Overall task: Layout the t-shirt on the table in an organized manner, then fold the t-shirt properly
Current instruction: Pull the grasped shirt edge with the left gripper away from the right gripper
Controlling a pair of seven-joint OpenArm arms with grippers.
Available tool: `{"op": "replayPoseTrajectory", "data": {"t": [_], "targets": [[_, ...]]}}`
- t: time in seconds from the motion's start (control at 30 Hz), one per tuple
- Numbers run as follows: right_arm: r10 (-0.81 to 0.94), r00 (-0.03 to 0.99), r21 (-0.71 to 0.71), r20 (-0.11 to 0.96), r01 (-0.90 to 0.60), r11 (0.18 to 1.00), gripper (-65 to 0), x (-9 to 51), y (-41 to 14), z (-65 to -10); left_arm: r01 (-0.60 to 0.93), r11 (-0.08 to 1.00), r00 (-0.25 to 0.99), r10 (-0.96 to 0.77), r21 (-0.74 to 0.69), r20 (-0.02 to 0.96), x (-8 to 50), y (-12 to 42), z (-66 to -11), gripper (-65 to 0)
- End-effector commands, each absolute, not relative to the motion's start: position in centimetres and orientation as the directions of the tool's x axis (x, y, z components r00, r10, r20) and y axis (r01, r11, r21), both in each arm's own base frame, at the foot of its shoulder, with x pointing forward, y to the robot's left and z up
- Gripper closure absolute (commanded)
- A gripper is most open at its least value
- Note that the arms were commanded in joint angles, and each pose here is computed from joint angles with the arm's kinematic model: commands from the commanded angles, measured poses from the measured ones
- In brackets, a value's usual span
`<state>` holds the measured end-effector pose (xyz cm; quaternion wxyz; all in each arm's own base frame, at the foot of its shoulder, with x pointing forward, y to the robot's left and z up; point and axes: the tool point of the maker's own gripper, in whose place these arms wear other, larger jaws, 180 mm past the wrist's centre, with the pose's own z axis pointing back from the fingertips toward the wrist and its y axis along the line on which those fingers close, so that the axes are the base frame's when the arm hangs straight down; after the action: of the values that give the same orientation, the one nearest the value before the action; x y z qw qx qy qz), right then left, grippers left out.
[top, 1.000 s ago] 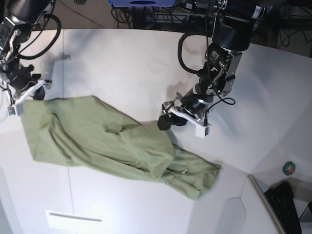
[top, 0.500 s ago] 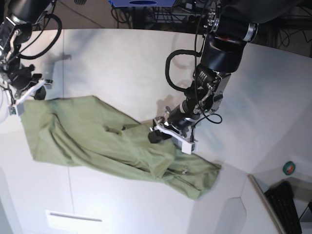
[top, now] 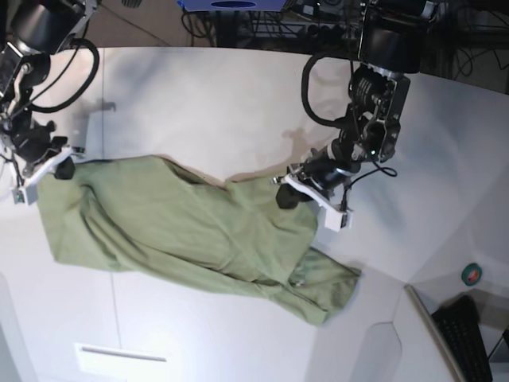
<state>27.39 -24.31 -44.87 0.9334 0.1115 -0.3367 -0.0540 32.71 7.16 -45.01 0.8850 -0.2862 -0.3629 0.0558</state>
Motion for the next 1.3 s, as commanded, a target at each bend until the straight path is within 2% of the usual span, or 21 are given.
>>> {"op": "replayPoseTrajectory", "data": {"t": [0.0,0.13,0.23,0.47,0.57,0.9,0.93,1.03,1.13,1.2,1.27], "targets": [[-0.165,0.744,0.233,0.647,0.013,0.972,0.0,28.7,-25.1,-43.9,0.144,0.816,0.694,0.320,-0.560,0.645,33.5,6.9,-43.2,0.0],[-0.193,0.756,0.270,0.626,0.023,0.963,0.0,30.3,-25.6,-44.6,0.151,0.826,0.768,0.248,-0.543,0.591,31.0,7.2,-44.2,0.0],[-0.208,0.780,0.289,0.590,0.036,0.957,0.0,31.0,-26.1,-45.7,0.071,0.839,0.787,0.285,-0.539,0.547,29.4,10.2,-44.7,0.0],[-0.267,0.774,0.304,0.574,0.101,0.947,0.0,31.0,-27.5,-46.7,-0.025,0.876,0.769,0.325,-0.481,0.551,28.2,16.3,-43.7,0.0],[-0.313,0.786,0.284,0.533,0.183,0.941,0.0,29.2,-28.4,-48.1,-0.014,0.884,0.773,0.307,-0.468,0.556,28.2,16.6,-43.7,0.0],[-0.317,0.821,0.266,0.475,0.210,0.941,0.0,25.6,-28.6,-50.0,-0.018,0.883,0.770,0.311,-0.468,0.557,28.2,16.8,-43.6,0.0],[-0.318,0.820,0.266,0.476,0.210,0.941,0.0,25.5,-28.6,-50.0,-0.018,0.883,0.770,0.312,-0.470,0.556,28.2,16.8,-43.6,-5.1],[-0.305,0.798,0.232,0.520,0.212,0.949,0.0,25.6,-29.9,-48.6,-0.021,0.882,0.772,0.313,-0.470,0.553,27.7,16.8,-43.7,-28.6],[-0.346,0.706,0.226,0.618,0.262,0.938,0.0,25.3,-31.6,-45.3,-0.033,0.886,0.748,0.329,-0.463,0.576,27.4,17.7,-42.8,-46.7],[-0.346,0.647,0.215,0.680,0.275,0.937,0.0,24.7,-32.0,-42.8,-0.073,0.890,0.707,0.364,-0.450,0.606,27.2,19.8,-41.7,-53.6],[-0.328,0.633,0.205,0.702,0.262,0.943,0.0,23.9,-31.5,-41.3,-0.123,0.891,0.656,0.403,-0.437,0.638,27.1,22.3,-40.5,-55.3]]}}
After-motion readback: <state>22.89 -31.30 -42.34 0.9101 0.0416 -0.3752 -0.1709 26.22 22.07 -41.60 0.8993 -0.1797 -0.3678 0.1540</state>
